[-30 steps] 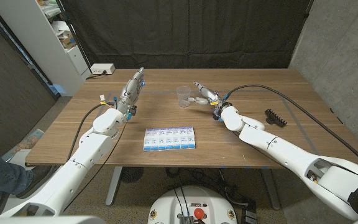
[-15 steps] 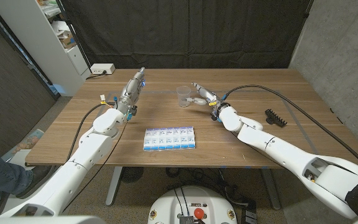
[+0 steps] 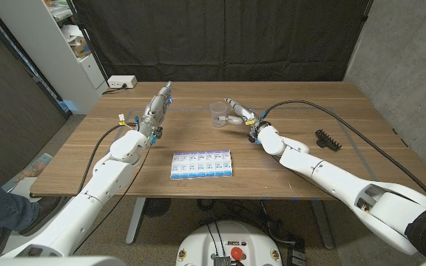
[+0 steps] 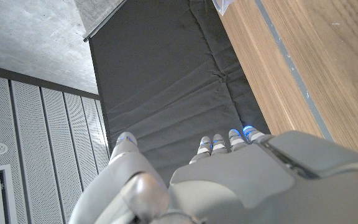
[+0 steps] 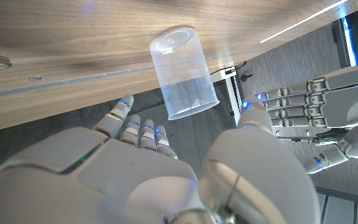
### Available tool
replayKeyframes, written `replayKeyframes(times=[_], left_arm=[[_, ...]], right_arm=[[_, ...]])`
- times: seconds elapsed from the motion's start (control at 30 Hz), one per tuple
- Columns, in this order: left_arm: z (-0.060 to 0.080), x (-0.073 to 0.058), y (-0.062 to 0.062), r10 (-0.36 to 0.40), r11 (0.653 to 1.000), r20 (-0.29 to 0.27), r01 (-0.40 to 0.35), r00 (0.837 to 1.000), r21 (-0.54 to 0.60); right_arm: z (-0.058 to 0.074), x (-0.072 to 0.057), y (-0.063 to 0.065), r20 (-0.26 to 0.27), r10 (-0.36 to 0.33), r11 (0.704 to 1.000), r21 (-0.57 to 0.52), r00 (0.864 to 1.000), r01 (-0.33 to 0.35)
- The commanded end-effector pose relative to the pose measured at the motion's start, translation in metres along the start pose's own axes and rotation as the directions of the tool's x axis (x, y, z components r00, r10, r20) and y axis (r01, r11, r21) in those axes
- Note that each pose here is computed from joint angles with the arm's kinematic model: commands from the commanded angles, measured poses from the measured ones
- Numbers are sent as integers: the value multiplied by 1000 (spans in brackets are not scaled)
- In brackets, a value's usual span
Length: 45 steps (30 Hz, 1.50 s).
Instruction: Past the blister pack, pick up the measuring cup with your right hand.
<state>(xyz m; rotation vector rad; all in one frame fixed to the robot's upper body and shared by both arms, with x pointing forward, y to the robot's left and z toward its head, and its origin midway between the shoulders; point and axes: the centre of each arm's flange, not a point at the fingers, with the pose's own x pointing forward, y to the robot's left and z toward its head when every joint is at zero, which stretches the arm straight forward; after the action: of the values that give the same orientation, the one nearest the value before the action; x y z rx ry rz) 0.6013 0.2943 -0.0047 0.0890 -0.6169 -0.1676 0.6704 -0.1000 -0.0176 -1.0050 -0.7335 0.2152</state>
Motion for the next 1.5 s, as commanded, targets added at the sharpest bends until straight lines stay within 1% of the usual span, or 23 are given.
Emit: replayKeyframes(times=[0.03,0.4,0.63,0.83,1.2,1.5], left_arm=[[0,-3,5,10,1000,-1,-10,1000,0],[-1,-2,8,6,1000,-14,-6,1000,8],[-3,-4,11,11,1000,-24,-10,1000,11],[-4,-4,9,8,1000,-26,-7,1000,12],[-5,-5,8,8,1000,-30,-8,1000,10],[-4,-3,6,5,1000,-31,-5,999,12]], right_arm=[[2,9,6,1,17,1000,4,1000,-17],[1,18,10,-5,31,1000,0,1000,-31],[-4,24,8,-10,33,999,-9,999,-33],[-6,27,7,-9,31,999,-8,999,-31],[-9,29,5,-12,16,1000,2,1000,-16],[-6,31,7,-14,-12,1000,1,1000,12]])
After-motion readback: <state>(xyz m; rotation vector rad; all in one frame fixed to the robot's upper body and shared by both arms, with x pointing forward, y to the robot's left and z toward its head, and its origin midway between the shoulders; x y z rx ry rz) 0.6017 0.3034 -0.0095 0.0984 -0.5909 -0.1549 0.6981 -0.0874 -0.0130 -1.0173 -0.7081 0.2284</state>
